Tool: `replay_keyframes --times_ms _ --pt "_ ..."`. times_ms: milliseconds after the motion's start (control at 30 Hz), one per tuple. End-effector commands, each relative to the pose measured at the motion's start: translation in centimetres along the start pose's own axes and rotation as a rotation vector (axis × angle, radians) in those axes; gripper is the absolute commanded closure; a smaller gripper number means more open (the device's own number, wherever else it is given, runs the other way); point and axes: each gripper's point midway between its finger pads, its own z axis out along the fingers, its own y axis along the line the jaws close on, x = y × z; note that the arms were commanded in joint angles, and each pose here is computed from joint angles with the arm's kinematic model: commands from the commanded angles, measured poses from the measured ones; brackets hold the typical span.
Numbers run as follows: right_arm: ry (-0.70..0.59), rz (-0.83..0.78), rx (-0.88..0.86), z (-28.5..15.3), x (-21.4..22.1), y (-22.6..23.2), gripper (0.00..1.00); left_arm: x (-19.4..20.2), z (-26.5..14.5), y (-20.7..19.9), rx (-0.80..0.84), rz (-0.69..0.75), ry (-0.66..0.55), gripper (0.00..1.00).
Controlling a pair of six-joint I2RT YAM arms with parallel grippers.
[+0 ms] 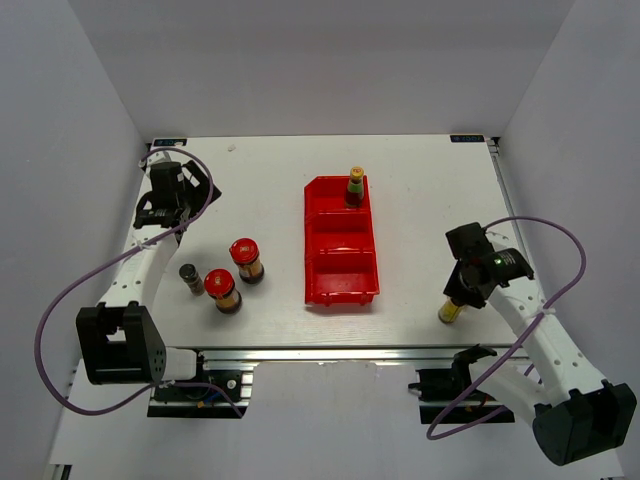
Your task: Organize the condiment bottles
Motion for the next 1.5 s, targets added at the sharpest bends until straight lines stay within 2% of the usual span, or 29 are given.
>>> replay_keyframes --times_ms 0,33,100,300,533,767,900,933,1033,1067,1167,1467 --pt "-0.083 -0.046 -0.148 -1.8 -2.5 2.4 0.79 -1.1 -0.7 -0.9 0.033 -0.007 -0.029 0.02" --pt "-0.085 -0.069 -0.185 -2.2 -2.7 3.0 0.80 -1.1 -0.7 -1.0 0.035 -0.007 -0.029 0.02" --pt "-0.108 -0.083 -0.225 -2.7 -3.4 3.7 0.88 -1.2 -0.9 -1.0 0.038 -0.007 -0.031 0.02" --pt "-0.213 -0.117 -0.336 -5.6 -6.6 5.7 0.86 -1.3 -1.0 -1.0 0.036 -0.007 -0.036 0.02" --pt "-0.306 -0.201 -0.564 -9.5 -10.0 11.1 0.86 -1.5 -1.3 -1.0 0.032 -0.003 -0.042 0.02" --pt "-0.411 -0.358 -0.690 -13.4 -12.4 18.3 0.87 -1.9 -1.7 -0.7 0.017 0.000 -0.058 0.02" --pt "-0.417 -0.465 -0.748 -14.1 -12.9 23.7 0.87 -2.0 -1.8 -0.2 -0.008 0.003 -0.059 0.02" --pt "-0.454 -0.470 -0.774 -15.7 -14.0 24.7 0.87 -1.9 -1.9 -0.1 -0.013 0.005 -0.055 0.02" --pt "-0.442 -0.551 -0.775 -15.2 -14.3 28.2 0.89 -2.1 -2.2 -0.4 -0.007 0.002 -0.055 0.02" --pt "-0.487 -0.562 -0.791 -16.7 -15.5 29.1 0.89 -2.0 -2.4 -0.5 -0.002 -0.001 -0.046 0.02" --pt "-0.481 -0.607 -0.767 -15.3 -16.4 32.8 0.88 -2.4 -3.1 -0.5 0.000 -0.011 -0.063 0.02" --pt "-0.490 -0.614 -0.690 -11.7 -18.5 37.7 0.88 -3.7 -5.2 0.9 -0.066 -0.041 -0.134 0.02"
